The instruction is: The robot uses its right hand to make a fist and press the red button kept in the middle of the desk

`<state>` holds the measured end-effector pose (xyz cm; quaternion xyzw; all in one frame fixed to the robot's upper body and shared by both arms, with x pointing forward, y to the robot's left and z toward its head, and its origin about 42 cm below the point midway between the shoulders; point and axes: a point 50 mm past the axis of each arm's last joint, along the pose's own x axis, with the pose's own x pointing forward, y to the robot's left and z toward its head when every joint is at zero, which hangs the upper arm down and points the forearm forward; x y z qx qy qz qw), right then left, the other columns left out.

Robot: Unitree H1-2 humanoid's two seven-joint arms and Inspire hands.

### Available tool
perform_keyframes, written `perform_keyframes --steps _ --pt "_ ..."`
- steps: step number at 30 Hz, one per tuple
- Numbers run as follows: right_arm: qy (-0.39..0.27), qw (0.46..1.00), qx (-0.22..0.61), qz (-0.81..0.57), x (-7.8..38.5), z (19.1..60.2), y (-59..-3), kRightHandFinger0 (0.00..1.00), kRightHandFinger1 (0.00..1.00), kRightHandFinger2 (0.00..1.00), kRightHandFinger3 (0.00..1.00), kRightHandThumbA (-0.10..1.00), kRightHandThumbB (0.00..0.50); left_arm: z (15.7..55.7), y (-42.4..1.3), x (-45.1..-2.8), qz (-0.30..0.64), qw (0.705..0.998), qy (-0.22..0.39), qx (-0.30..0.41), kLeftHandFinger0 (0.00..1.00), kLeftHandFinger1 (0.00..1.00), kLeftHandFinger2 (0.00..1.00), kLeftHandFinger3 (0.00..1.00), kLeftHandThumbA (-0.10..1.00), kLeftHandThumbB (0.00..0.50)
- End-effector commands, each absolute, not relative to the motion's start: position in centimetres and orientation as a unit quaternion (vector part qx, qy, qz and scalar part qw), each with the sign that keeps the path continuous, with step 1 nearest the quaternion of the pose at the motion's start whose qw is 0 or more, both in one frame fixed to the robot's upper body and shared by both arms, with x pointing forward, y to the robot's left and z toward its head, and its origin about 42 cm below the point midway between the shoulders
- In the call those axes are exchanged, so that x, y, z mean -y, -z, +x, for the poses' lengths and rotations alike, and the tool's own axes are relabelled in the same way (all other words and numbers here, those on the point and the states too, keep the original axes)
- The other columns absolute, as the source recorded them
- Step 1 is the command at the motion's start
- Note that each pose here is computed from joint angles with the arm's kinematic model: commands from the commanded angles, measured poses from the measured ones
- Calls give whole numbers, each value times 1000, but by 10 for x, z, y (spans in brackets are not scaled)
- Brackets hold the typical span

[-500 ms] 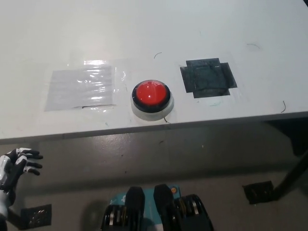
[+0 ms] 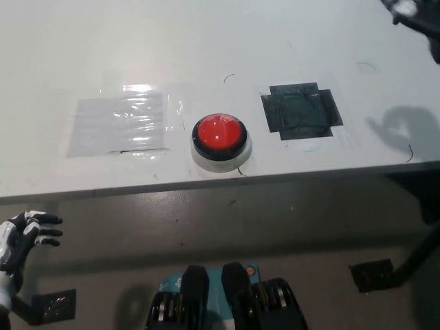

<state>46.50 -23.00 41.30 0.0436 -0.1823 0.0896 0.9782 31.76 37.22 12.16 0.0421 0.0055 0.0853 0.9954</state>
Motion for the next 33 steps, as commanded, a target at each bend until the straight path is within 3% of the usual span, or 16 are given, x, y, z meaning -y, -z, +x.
perform_keyframes --steps 1,8,9,11,13,15,16,18,19,21,24,27,29,31,32,33 --pt "-111 964 240 22 201 477 -458 0 44 313 314 751 223 318 -138 -383 57 995 -78 21 479 472 543 505 583 0" --pt "-161 955 243 47 144 478 -484 0 0 282 308 712 219 320 -140 -382 58 995 -78 22 495 487 550 511 579 4" --pt "-169 954 243 53 137 478 -485 0 0 282 309 701 205 320 -140 -383 56 995 -75 22 435 435 503 490 582 19" --pt "-187 949 247 59 119 480 -485 0 0 268 313 678 197 319 -140 -382 58 995 -73 24 423 430 496 477 592 18" --pt "-203 946 244 71 105 481 -483 0 3 288 352 634 178 319 -141 -382 58 995 -76 23 398 408 478 459 597 17" --pt "-215 945 232 79 86 483 -477 0 11 313 395 617 193 320 -140 -381 54 995 -77 26 411 419 480 453 598 27" --pt "-219 945 229 76 78 485 -472 0 0 306 385 620 190 319 -141 -381 58 995 -80 20 449 454 507 466 614 44" --pt "-227 945 226 69 67 486 -463 0 13 309 364 629 156 322 -141 -380 54 995 -77 25 422 434 488 461 607 38" --pt "-230 945 225 62 59 488 -455 0 14 304 341 620 135 324 -142 -379 49 996 -73 26 462 465 511 462 600 34" --pt "-235 947 214 52 45 488 -443 0 12 296 303 651 150 324 -142 -379 45 996 -72 28 412 427 492 453 577 18" --pt "-245 946 200 68 33 490 -423 0 1 271 274 591 92 328 -144 -379 45 996 -66 31 347 376 449 447 570 21" --pt "-251 948 176 84 22 492 -406 0 0 253 264 567 73 329 -144 -378 41 996 -66 33 335 362 437 439 564 22" --pt "-257 949 160 91 14 494 -383 0 0 256 285 590 53 328 -144 -378 53 996 -72 29 392 411 482 471 593 59" --pt "-255 951 152 90 12 494 -374 0 0 268 296 594 41 327 -144 -377 48 996 -75 25 421 436 512 495 595 60" --pt "-253 953 138 92 10 495 -358 0 0 280 305 587 32 328 -144 -378 45 996 -70 34 373 397 486 493 575 28" --pt "-249 955 130 92 10 496 -348 0 0 286 303 573 35 329 -143 -378 45 996 -71 32 357 383 467 482 575 36"
